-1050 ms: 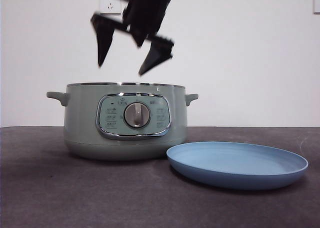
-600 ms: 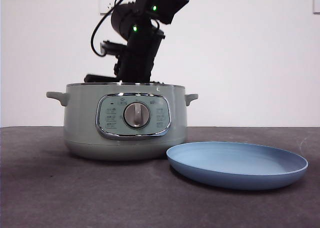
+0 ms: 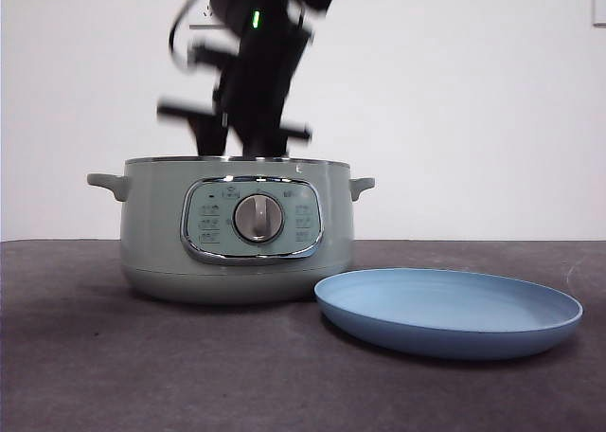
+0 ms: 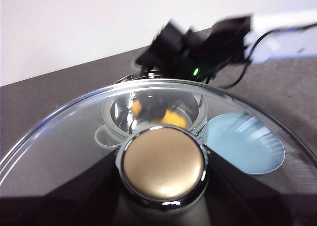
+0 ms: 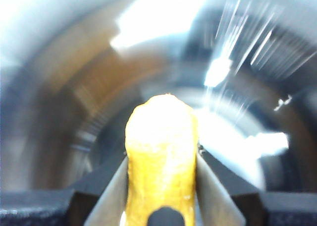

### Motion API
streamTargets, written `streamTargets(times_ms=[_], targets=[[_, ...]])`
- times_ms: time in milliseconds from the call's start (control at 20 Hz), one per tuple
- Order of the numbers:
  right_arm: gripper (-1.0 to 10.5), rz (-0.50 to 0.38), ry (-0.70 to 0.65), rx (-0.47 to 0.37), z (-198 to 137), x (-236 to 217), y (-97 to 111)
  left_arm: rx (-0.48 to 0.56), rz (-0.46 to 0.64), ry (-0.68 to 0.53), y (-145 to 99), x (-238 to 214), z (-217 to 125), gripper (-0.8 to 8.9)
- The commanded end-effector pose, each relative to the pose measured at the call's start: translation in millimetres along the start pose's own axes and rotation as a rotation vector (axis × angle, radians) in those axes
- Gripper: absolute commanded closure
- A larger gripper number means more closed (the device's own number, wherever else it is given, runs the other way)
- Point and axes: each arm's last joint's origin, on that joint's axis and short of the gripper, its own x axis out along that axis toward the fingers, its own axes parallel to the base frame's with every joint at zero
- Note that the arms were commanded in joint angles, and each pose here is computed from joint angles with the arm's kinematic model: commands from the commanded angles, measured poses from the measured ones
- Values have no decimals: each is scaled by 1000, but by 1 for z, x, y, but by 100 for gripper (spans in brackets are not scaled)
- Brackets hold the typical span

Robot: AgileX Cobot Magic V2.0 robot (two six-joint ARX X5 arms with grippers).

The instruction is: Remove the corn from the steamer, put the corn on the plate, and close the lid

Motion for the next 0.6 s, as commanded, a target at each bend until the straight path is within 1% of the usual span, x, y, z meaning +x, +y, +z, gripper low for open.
streamTargets(times_ms=[50, 100, 150, 200, 300, 350, 450, 600], targets=[[959, 3, -109, 9, 23, -65, 0, 17, 0, -70, 0, -7, 6, 822], [959, 5, -128, 31, 27, -95, -1, 17, 0, -69, 0, -7, 6, 822], [959, 3, -138, 36, 28, -119, -2, 17, -2, -70, 0, -7, 6, 822], [959, -16, -136, 46, 28, -144, -6, 17, -2, -70, 0, -7, 6, 822], [959, -97, -128, 39, 22, -186, -11, 17, -2, -69, 0, -7, 6, 822], [959, -117, -128, 35, 20, -202, -14, 17, -2, -69, 0, -7, 6, 822], [959, -129, -125, 41, 15, -223, -19, 17, -2, -70, 0, -7, 6, 822], [960, -184, -98, 62, 3, -242, -33, 17, -4, -69, -1, -7, 6, 822]])
